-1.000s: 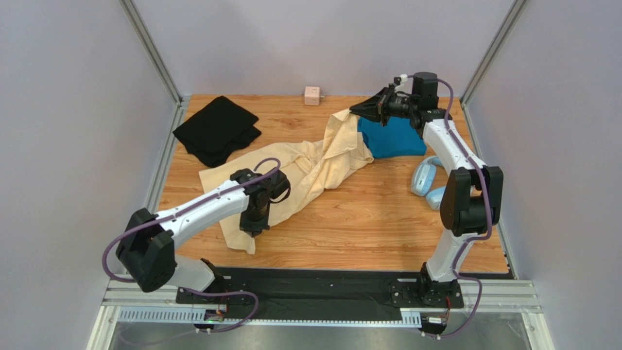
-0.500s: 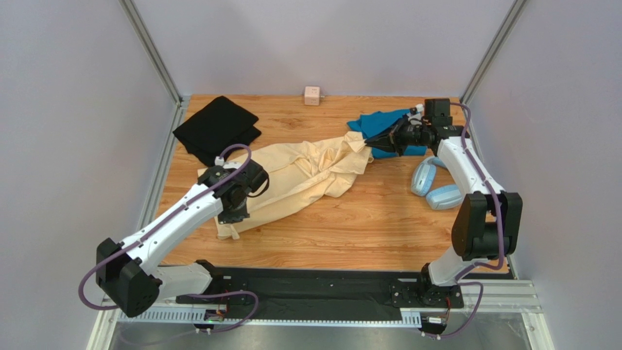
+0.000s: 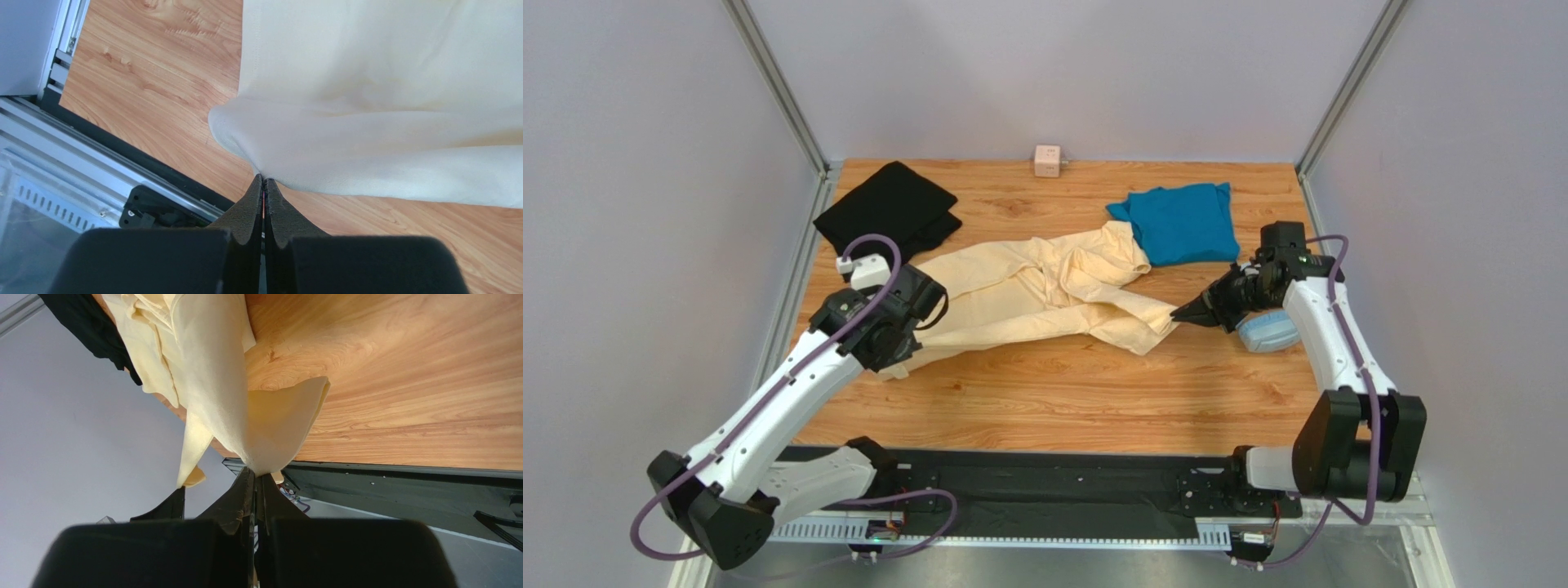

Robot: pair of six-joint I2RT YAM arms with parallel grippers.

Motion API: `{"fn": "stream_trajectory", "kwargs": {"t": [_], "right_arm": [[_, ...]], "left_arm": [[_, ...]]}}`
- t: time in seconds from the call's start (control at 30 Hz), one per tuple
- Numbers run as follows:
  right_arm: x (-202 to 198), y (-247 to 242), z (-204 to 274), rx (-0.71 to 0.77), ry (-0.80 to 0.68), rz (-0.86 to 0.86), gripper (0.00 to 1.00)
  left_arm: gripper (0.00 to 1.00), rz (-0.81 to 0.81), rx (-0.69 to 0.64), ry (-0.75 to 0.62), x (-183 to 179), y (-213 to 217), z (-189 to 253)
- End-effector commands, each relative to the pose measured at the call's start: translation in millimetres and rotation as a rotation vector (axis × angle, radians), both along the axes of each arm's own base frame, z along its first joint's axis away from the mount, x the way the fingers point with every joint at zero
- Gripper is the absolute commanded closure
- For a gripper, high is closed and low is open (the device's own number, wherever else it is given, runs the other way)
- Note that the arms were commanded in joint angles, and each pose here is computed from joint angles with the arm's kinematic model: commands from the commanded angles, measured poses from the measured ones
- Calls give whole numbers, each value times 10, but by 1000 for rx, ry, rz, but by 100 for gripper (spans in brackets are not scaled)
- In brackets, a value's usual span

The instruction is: Fold and stack the t-shirts

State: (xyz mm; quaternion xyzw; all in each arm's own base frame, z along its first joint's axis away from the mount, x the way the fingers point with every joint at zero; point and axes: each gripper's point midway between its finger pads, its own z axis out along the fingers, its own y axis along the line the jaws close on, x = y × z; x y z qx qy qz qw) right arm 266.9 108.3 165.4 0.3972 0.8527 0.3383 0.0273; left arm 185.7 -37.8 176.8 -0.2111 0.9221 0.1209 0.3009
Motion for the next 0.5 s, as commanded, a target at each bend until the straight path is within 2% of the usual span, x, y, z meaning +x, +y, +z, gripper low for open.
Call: {"fn": "stream_trajectory", "kwargs": {"t": [0.0,0.13,0.23,0.37,0.47], "right_arm": [[-200,-50,173,-27,-26,-76,100],[-246,-75,344,-11,-109,-150,100],[-288,-99,501,-3,-184,-145,100],[-364,-146,801,-63,-307,-96,100],[-370,-256,1129,-143,-414,-120,100]], "left_arm": [[100,51,76,33,-397,371,138],[100,24,73,25,-427,392,176],[100,11,78,11,-421,408,218],[100,-7,31,-36,-360,337,245],[100,-15,-4,-71,-323,290,333]]}}
